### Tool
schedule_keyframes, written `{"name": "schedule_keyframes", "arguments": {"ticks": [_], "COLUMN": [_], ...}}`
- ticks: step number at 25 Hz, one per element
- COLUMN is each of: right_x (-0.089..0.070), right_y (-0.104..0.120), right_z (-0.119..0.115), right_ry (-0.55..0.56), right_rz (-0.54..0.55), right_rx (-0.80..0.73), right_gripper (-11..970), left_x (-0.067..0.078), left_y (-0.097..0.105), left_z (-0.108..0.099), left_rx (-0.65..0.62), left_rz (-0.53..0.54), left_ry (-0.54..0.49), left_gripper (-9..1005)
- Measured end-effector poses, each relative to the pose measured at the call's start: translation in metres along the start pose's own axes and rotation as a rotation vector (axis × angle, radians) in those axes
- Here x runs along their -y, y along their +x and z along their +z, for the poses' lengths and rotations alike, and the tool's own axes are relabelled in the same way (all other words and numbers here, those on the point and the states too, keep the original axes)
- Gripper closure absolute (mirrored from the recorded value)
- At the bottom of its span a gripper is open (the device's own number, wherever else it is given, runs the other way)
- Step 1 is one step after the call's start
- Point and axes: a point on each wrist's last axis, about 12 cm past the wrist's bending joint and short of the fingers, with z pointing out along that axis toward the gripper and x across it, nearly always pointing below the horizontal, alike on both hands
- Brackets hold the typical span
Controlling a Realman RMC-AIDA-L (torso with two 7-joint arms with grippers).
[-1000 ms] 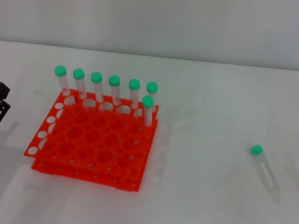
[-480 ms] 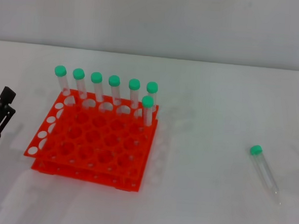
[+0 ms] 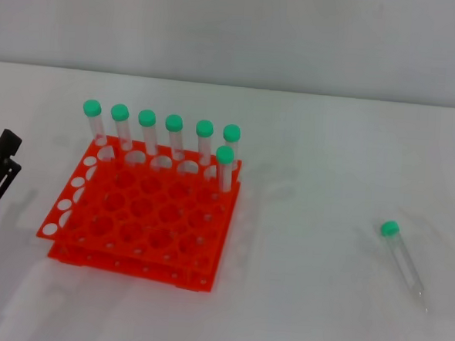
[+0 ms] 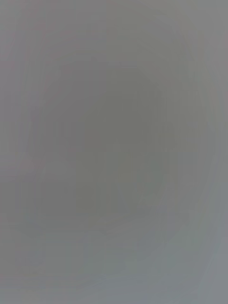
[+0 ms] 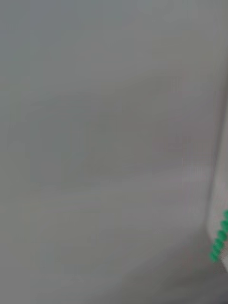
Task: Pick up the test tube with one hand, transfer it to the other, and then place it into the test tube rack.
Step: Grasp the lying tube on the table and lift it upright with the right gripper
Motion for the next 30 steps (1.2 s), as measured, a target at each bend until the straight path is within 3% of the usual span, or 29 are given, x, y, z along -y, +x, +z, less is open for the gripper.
{"name": "schedule_keyframes", "arguments": {"ticks": [6, 12, 16, 23, 30], "right_x": [-0.005, -0.022, -0.039, -0.071, -0.091], "right_y": [-0.049, -0.093, -0.111, -0.106, -0.069], "right_z": [0.031, 0.066, 0.093, 0.141, 0.173], "right_ry": [0.016, 0.201, 0.278, 0.253, 0.193], "right_rz": [0.046, -0.028, -0.088, -0.139, -0.183], "right_rx": [-0.202, -0.471, -0.588, -0.866, -1.040], "right_gripper": [143, 145, 146, 148, 150], "left_x": [0.000, -0.003, -0.005, -0.009, -0.010], "left_y": [-0.001, -0.001, -0.001, -0.002, -0.001], "left_z": [0.003, 0.009, 0.008, 0.010, 0.016], "left_rx": [0.008, 0.019, 0.011, 0.008, 0.012], "left_rz": [-0.003, -0.017, -0.016, -0.003, 0.000], "left_ry": [0.000, -0.016, -0.026, -0.035, -0.037], "left_gripper": [179, 179, 179, 179, 179]}}
